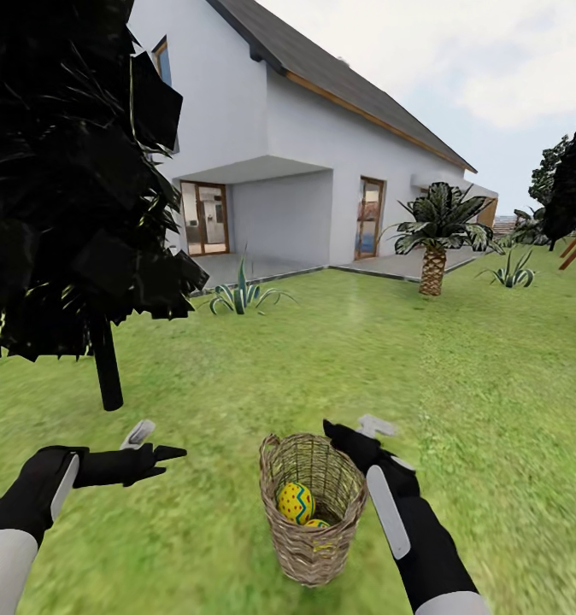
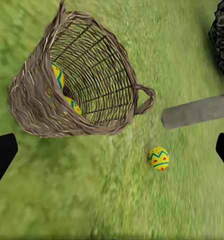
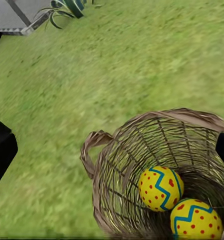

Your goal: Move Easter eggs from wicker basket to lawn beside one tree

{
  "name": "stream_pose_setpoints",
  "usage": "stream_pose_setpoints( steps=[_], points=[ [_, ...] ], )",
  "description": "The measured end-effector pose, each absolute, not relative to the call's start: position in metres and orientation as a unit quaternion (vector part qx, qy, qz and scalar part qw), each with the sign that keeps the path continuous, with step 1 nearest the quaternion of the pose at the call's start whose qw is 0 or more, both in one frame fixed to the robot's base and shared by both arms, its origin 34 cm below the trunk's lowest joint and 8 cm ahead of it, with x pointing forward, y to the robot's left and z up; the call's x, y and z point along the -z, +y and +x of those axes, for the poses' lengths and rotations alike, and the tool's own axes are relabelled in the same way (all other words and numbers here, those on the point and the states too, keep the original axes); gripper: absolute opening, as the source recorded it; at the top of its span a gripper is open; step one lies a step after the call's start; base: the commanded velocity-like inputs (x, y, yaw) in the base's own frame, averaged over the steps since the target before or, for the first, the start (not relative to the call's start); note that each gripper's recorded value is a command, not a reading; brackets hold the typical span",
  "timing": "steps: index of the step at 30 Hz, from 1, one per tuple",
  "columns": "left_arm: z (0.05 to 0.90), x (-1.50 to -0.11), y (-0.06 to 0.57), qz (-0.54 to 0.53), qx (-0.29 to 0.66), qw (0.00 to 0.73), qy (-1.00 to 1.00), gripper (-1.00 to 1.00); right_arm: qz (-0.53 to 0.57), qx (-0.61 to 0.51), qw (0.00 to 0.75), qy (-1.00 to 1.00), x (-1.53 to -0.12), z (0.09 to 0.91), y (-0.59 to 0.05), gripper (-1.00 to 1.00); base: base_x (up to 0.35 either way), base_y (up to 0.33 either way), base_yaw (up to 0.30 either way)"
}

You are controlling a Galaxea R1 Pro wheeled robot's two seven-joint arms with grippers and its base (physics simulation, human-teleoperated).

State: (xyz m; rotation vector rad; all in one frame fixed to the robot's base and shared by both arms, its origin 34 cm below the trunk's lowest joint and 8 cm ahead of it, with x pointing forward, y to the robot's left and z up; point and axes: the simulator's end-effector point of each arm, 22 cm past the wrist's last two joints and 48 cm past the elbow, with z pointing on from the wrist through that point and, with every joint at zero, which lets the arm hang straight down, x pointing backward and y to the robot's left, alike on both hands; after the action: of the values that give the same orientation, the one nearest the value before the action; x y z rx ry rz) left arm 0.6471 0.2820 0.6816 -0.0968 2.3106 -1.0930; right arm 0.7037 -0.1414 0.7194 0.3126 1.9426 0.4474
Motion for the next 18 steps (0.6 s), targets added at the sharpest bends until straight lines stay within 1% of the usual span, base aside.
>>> stream_pose_setpoints(
  steps=[3, 12, 15, 18],
  points=[
    [0.647, -0.682, 0.282, -0.036, 0.409, 0.288, 0.865, 1.0, 0.125, -0.189, 0.528, 0.819, -0.718, 0.702, -0.136, 1.0, 0.0, 0.075, 0.0],
    [0.647, -0.682, 0.282, -0.036, 0.409, 0.288, 0.865, 1.0, 0.087, -0.194, 0.523, 0.825, -0.725, 0.697, -0.111, 1.0, 0.0, 0.202, 0.0],
    [0.647, -0.682, 0.282, -0.036, 0.409, 0.288, 0.865, 1.0, 0.074, -0.198, 0.494, 0.843, -0.713, 0.689, -0.103, 1.0, 0.0, 0.062, 0.0],
    [0.647, -0.682, 0.282, -0.036, 0.409, 0.288, 0.865, 1.0, 0.071, -0.201, 0.482, 0.85, -0.708, 0.686, -0.1, 1.0, 0.03, 0.04, 0.0]
  ],
)
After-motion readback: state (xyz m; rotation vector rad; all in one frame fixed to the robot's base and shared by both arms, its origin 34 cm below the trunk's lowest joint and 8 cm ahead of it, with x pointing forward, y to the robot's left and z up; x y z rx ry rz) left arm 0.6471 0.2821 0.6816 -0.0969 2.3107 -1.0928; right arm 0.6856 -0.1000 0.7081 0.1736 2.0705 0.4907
